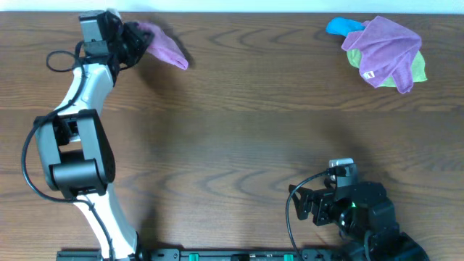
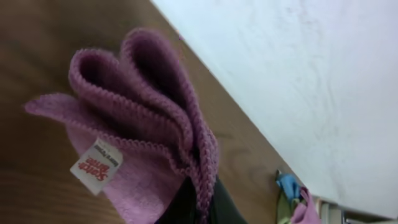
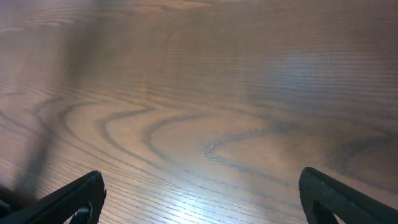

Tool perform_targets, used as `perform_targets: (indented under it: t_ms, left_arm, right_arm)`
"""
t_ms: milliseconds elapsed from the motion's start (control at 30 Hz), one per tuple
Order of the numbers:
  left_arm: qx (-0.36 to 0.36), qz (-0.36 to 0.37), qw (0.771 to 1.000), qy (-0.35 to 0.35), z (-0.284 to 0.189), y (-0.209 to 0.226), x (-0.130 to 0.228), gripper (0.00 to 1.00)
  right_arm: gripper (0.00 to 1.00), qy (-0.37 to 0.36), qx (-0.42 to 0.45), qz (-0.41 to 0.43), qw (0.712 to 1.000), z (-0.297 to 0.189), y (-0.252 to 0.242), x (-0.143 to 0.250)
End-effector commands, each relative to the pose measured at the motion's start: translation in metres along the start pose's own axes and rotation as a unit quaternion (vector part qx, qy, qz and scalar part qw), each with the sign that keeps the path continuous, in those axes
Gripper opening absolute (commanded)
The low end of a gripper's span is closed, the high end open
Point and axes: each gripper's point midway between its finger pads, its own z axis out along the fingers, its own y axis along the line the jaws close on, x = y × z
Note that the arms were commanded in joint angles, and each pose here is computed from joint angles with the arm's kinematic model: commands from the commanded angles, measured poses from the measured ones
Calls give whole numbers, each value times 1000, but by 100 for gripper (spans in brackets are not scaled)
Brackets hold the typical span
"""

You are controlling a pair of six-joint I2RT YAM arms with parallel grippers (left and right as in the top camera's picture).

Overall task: Fold the cloth
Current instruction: 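Carry the folded towel to the far left and lower it, then open the left gripper and release the towel on the table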

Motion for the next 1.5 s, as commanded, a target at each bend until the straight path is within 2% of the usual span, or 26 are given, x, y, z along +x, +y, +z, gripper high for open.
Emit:
perform_targets:
  t_ms: [0,200,433,500,567,700,867,1000,1100,1133,1467]
  left_arm:
    - [-19,0,1000,3,1,26,-9,6]
    - [-59,-17,998,20,-2,64,-7,6]
    - [-80,-9,996,30,-8,78,-4,8]
    - [-84,-3,996,35,-9,80,-2,17]
    - [-87,0,995,39,-10,83,-1,23]
    - [-93,0,995,44,-12,86,1,48]
    - [-98,4,994,44,-17,89,-1,73]
    - [-111,-2,993,37,-27,97,-8,82]
    - [-118,3,992,33,-37,101,-13,95]
    - [-120,4,992,33,-41,101,-15,98]
    - [-130,57,989,37,-79,75,-16,96]
  right_arm:
    - [99,-3,4,10,1000,0,-2,0]
    - [99,-3,4,10,1000,0,-2,0]
    - [99,-3,4,10,1000,0,-2,0]
    - [99,-3,4,9,1000,0,-2,0]
    - [99,-3,4,9,1000,0,-2,0]
    - [99,-3,4,9,1000,0,-2,0]
    - [99,-3,4,9,1000,0,-2,0]
    - [99,-3,4,10,1000,0,-2,0]
    - [99,-3,4,9,1000,0,-2,0]
    - [99,-3,4,9,1000,0,-2,0]
    - [99,-3,4,10,1000,0,-2,0]
